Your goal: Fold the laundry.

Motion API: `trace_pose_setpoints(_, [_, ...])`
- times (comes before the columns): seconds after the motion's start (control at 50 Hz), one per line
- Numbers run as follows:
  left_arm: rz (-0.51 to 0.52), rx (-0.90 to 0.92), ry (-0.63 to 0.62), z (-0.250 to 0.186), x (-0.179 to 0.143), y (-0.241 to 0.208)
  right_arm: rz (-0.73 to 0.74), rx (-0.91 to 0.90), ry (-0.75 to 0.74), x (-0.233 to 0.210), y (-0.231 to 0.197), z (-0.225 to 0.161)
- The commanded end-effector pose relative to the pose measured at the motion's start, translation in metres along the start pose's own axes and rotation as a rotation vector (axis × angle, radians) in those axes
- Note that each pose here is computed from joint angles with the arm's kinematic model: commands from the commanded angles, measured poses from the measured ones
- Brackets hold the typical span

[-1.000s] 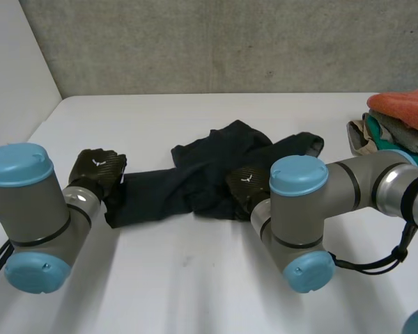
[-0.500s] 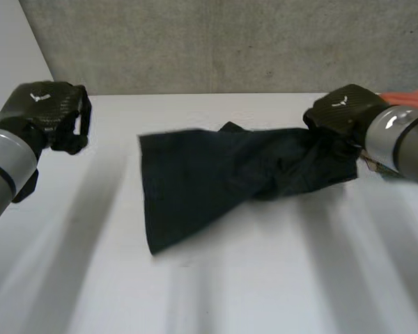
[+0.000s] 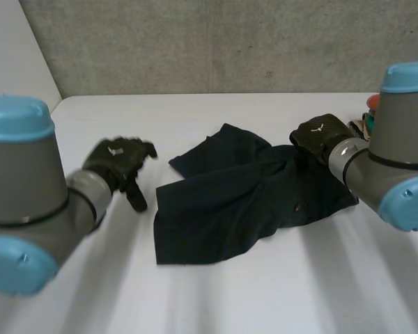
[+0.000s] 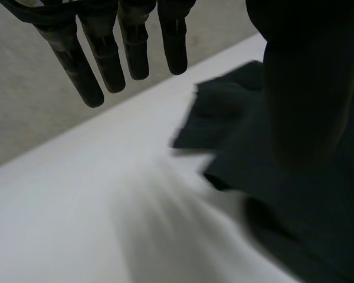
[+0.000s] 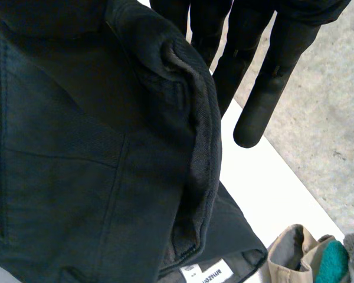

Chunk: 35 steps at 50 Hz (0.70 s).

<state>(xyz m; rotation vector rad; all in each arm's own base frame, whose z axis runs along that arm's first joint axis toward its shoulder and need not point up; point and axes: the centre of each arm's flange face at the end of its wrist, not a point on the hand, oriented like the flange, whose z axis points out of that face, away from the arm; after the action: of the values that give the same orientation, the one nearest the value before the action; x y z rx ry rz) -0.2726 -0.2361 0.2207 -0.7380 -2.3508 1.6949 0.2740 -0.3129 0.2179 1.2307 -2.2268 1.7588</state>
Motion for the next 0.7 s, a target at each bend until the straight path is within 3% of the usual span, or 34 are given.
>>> trace_pose_setpoints(0.02, [-0.002,-0.058,0.091,-0.021,0.032,0.033,0.0,0.062,-0.024,-0.008,-0.002,-0.018])
trace_pose_setpoints(0.38, [0.129,-0.001,0.08,0.049,0.049,0.071,0.015,0.06,-0.073,-0.017,0.005,-0.045])
trace_pose_setpoints(0.7, [0.21,0.049,0.058,0.085,0.052,0.071,0.018,0.062,-0.06,-0.018,0.015,-0.034])
